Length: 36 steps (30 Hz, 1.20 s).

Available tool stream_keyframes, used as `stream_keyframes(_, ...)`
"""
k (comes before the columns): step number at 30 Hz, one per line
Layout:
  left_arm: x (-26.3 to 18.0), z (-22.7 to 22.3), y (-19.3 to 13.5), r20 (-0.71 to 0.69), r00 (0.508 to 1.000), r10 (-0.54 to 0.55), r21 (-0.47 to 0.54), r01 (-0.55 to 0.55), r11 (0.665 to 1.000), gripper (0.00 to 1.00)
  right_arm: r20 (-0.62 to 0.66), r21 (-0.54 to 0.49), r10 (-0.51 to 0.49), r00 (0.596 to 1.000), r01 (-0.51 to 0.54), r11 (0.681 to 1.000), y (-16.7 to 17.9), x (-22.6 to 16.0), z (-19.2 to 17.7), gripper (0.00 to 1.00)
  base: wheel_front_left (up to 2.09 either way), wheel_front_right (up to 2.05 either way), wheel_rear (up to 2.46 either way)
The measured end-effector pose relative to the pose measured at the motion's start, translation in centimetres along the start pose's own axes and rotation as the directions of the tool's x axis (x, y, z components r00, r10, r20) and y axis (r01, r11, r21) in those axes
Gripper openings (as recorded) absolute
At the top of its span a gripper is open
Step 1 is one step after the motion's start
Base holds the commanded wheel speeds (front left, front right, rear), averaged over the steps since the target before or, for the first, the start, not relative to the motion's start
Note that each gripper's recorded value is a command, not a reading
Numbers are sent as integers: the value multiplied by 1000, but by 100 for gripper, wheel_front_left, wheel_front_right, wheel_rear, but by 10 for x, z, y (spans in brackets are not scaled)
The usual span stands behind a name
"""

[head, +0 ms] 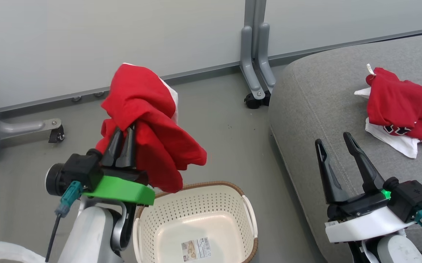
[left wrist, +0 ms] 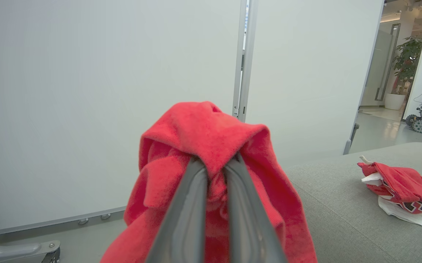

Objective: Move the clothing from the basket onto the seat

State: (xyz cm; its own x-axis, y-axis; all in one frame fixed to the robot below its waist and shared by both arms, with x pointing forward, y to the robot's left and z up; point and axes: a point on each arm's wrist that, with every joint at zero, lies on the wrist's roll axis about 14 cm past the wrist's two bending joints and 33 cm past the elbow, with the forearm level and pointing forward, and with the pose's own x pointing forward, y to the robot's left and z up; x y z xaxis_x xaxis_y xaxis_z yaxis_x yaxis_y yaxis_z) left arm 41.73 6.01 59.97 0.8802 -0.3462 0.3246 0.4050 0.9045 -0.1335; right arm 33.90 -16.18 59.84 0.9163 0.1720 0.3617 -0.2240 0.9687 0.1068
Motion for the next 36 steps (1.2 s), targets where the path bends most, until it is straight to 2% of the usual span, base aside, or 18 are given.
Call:
stream_keyframes(10,-5,49,-12,154,987,-38,14,36,999,0,-12,6,14,1000,-14,1000,5,-4,-3,100,0,0,0)
stream_keyframes(23,-8,51,-76,169,961,-219,-53,230,972,0,-8,-2,8,1000,-8,1000,2,-6,-1,100,0,0,0)
stream_keyframes(36,-10,54,-89,178,951,-253,-75,269,960,0,-2,-6,-1,1000,1,1000,0,-8,2,100,0,0,0)
